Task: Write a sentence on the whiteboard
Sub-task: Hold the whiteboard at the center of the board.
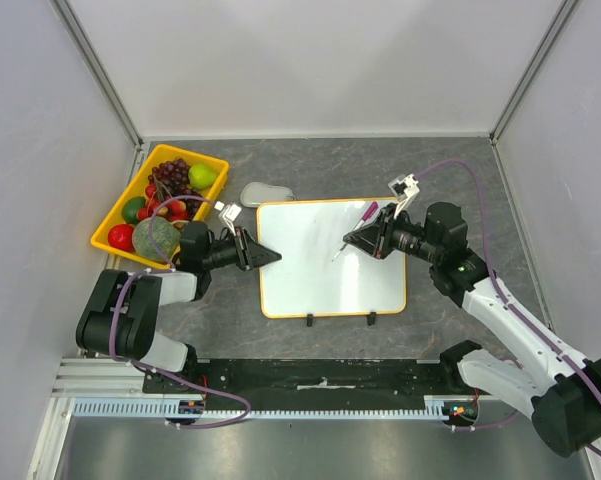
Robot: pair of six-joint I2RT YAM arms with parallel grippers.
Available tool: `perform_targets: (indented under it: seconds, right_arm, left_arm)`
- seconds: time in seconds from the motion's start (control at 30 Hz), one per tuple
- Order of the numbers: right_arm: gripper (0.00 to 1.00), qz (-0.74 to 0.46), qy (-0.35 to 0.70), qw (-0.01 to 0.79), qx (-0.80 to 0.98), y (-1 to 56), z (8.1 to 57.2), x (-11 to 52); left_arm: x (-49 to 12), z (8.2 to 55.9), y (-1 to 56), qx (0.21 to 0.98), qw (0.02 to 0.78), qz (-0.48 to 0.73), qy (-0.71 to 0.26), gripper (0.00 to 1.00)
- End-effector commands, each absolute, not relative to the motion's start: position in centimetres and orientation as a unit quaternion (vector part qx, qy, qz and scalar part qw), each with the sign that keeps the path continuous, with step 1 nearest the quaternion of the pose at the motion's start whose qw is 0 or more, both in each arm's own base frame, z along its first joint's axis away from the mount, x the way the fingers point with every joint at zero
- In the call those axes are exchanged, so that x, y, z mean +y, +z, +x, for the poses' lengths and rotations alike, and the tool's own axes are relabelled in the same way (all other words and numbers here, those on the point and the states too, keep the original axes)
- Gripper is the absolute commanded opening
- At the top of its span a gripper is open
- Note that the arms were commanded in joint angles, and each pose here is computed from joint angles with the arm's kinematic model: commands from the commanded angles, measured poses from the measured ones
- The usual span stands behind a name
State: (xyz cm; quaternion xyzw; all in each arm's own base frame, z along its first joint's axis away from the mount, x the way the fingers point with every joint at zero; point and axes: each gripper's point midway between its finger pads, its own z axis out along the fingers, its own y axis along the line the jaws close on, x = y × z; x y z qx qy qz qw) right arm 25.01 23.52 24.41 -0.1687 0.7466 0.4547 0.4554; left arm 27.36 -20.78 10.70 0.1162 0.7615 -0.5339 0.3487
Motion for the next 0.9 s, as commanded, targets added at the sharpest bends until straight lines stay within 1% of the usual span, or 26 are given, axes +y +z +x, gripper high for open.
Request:
perform_targets:
  seconds: [0.0, 0.43, 0.87]
  right_arm:
    - [0.0, -0.182, 0.461, 0.484, 0.721, 26.9, 25.5, 24.3]
    - [0.0, -0.194, 0.449, 0.485, 0.725, 26.6, 25.9, 25.9]
    - [0.0, -0.204, 0.44, 0.495, 0.721, 26.7, 26.0, 27.4]
  left_arm:
    - [-21.2, 26.1, 10.0, 0.758, 0.351, 0.138, -0.533, 0.13]
    - [-21.5, 24.7, 9.3, 0.761, 0.346, 0.15, -0.527, 0.02]
    - [-21.5, 24.2, 9.5, 0.76, 0.351, 0.154, -0.525, 0.02]
